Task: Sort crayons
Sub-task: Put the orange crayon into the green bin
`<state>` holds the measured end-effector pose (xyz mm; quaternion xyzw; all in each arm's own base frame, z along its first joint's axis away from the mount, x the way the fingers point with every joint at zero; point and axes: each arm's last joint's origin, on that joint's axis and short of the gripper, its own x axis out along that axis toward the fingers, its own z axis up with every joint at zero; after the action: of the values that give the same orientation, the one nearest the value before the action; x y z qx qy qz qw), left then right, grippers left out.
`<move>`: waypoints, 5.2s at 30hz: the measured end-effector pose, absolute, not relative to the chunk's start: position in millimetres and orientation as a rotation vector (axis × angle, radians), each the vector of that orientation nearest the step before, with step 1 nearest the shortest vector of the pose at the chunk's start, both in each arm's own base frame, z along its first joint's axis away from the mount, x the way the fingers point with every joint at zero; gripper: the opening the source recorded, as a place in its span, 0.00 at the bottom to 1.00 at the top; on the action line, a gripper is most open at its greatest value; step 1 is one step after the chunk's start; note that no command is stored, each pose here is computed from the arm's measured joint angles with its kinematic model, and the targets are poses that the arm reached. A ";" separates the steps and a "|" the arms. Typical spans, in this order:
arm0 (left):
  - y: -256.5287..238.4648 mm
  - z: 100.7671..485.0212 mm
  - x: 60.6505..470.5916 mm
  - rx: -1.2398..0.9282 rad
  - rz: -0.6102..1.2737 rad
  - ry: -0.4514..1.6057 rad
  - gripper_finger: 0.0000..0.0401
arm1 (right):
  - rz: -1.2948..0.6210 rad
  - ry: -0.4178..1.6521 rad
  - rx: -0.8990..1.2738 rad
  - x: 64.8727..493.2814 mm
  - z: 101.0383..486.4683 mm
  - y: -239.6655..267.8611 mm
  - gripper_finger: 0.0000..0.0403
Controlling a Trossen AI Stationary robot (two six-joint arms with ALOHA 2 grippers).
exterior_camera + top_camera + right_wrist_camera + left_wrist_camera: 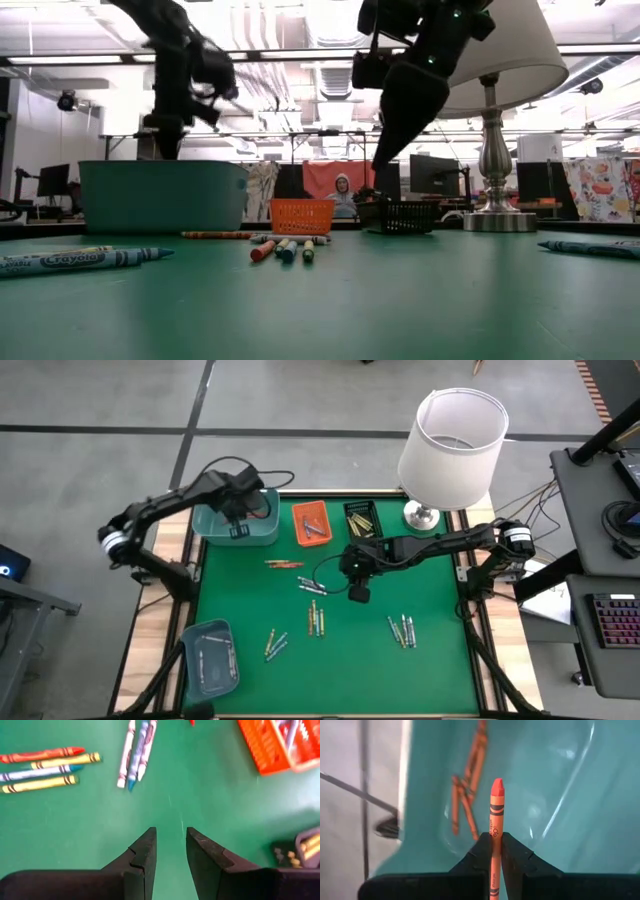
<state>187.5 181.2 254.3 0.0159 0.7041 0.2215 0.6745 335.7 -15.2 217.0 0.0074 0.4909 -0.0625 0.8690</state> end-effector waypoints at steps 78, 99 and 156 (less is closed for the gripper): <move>142.3 277.7 150.2 -0.002 0.546 0.237 0.19 | -0.698 1.676 0.921 275.2 223.6 17.7 0.23; 142.2 278.5 150.5 -0.051 0.551 0.213 0.19 | -0.613 1.461 0.932 294.0 203.3 30.3 0.23; 67.4 253.5 209.6 -0.294 0.107 0.363 0.19 | -0.095 1.024 -0.137 358.9 219.3 -12.5 0.23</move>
<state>209.6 67.4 253.5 -0.1455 0.1799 0.0528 0.9714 358.9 -12.5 219.3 -0.0653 0.4895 -0.0452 0.8684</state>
